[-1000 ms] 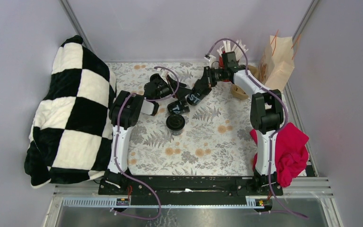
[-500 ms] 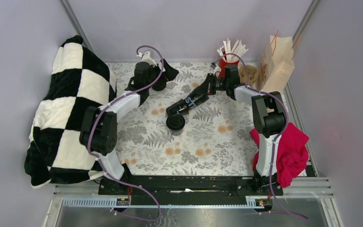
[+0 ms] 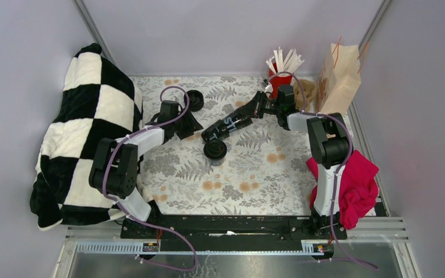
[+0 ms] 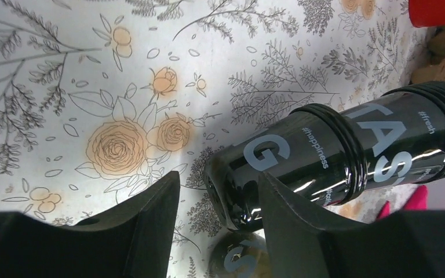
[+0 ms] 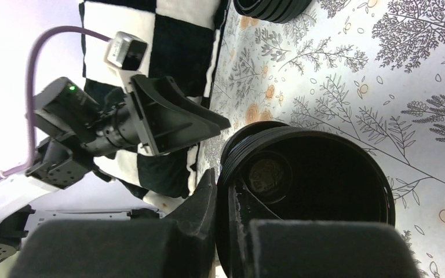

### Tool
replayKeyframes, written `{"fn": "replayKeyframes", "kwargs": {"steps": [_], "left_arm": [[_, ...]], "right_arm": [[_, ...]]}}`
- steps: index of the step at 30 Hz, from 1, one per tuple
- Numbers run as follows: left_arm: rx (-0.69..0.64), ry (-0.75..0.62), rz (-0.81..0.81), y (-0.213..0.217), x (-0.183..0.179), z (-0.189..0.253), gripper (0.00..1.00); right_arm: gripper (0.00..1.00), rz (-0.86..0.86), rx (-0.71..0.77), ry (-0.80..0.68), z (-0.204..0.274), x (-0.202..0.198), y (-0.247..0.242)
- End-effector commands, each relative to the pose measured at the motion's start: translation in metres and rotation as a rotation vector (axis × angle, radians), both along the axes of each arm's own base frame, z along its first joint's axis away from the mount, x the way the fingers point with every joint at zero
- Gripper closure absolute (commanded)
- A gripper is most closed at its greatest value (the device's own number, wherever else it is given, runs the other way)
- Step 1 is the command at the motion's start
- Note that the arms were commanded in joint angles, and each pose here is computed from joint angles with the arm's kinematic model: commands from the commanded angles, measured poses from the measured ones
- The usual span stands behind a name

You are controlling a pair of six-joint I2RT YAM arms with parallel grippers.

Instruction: Pack the takeout coffee

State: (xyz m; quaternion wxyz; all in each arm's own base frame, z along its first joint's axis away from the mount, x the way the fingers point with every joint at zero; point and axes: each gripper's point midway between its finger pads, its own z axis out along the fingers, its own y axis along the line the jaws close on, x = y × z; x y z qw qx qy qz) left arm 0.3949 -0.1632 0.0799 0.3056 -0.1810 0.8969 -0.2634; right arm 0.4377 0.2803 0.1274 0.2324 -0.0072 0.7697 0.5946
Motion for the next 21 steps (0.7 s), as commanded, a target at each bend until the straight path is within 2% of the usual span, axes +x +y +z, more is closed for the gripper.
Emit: {"fn": "replayKeyframes", "kwargs": {"steps": [1, 5, 12, 14, 18, 21], "left_arm": [[-0.191, -0.017, -0.045, -0.022, 0.002, 0.005, 0.43], [-0.311, 0.025, -0.072, -0.041, 0.006, -0.007, 0.47], [-0.438, -0.022, -0.111, -0.074, 0.024, 0.003, 0.53], [-0.459, -0.026, -0.123, -0.085, 0.030, 0.005, 0.53], [-0.479, -0.043, -0.124, -0.100, 0.046, 0.009, 0.54], [-0.502, -0.064, -0.120, -0.109, 0.062, 0.017, 0.54]], "right_arm": [[1.00, 0.021, 0.056, -0.076, 0.029, 0.001, 0.006], [1.00, 0.031, 0.067, -0.066, 0.029, -0.001, 0.010], [1.00, 0.046, 0.002, -0.084, 0.031, -0.008, 0.024], [1.00, 0.031, -0.088, -0.119, 0.035, -0.005, 0.021], [1.00, 0.067, -0.428, -0.207, 0.024, -0.011, 0.018], [1.00, 0.077, -0.478, -0.203, 0.026, -0.018, 0.016]]}}
